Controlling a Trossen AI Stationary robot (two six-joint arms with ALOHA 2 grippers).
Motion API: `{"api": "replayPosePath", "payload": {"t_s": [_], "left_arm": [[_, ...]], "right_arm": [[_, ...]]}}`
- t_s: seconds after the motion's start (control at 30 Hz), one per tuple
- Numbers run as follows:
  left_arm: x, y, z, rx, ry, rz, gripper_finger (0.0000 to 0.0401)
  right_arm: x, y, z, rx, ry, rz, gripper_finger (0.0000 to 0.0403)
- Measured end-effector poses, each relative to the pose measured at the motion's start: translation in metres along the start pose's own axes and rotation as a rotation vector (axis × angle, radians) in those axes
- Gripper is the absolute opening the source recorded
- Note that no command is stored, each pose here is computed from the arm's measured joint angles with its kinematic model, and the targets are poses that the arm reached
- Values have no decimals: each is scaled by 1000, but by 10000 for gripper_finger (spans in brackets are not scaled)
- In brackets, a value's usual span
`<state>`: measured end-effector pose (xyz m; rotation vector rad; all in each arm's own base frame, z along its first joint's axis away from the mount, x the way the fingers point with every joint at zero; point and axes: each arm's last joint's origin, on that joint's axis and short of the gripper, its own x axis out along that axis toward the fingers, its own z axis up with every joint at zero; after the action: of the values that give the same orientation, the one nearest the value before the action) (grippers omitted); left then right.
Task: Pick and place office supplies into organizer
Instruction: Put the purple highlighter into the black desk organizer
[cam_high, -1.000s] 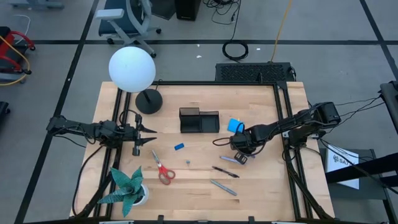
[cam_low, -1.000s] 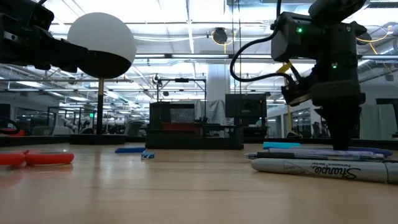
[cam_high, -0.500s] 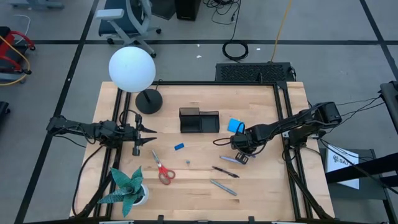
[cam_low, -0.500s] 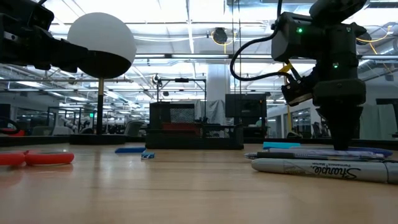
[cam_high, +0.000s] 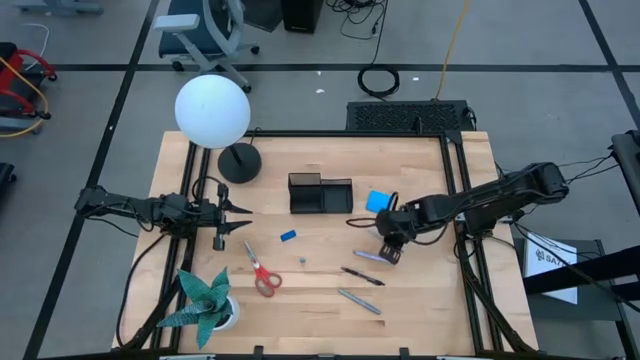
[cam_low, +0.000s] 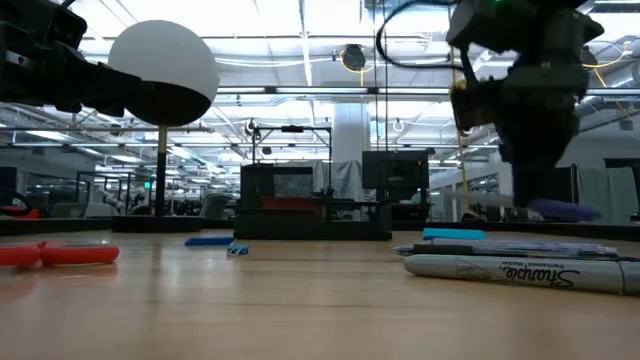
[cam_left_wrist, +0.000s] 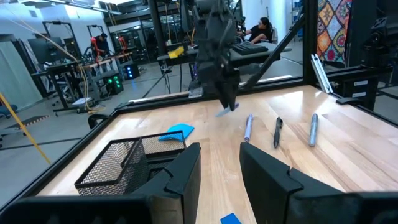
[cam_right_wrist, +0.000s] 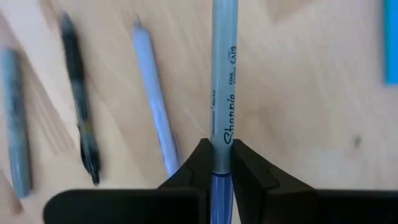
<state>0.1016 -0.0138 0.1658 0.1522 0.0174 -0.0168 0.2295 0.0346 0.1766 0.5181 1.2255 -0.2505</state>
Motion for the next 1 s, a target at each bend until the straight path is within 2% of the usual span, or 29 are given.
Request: {"api": "replayPosePath", "payload": {"t_s": [0.57,0.7,0.77,1.0], "left_arm": [[0,0,0,0,-1,0,120],[0,1,-1,162,20,35,120],[0,1,-1,194,19,43,120],[0,2,1,108,-2,55,120]], "right_arm": [[-31,19,37,-304,-572,45,26],[-38,22,48,-354,-692,67,26],[-41,22,53,-372,-747,72,26],[-54,19,69,-388,-915,82,26]]}}
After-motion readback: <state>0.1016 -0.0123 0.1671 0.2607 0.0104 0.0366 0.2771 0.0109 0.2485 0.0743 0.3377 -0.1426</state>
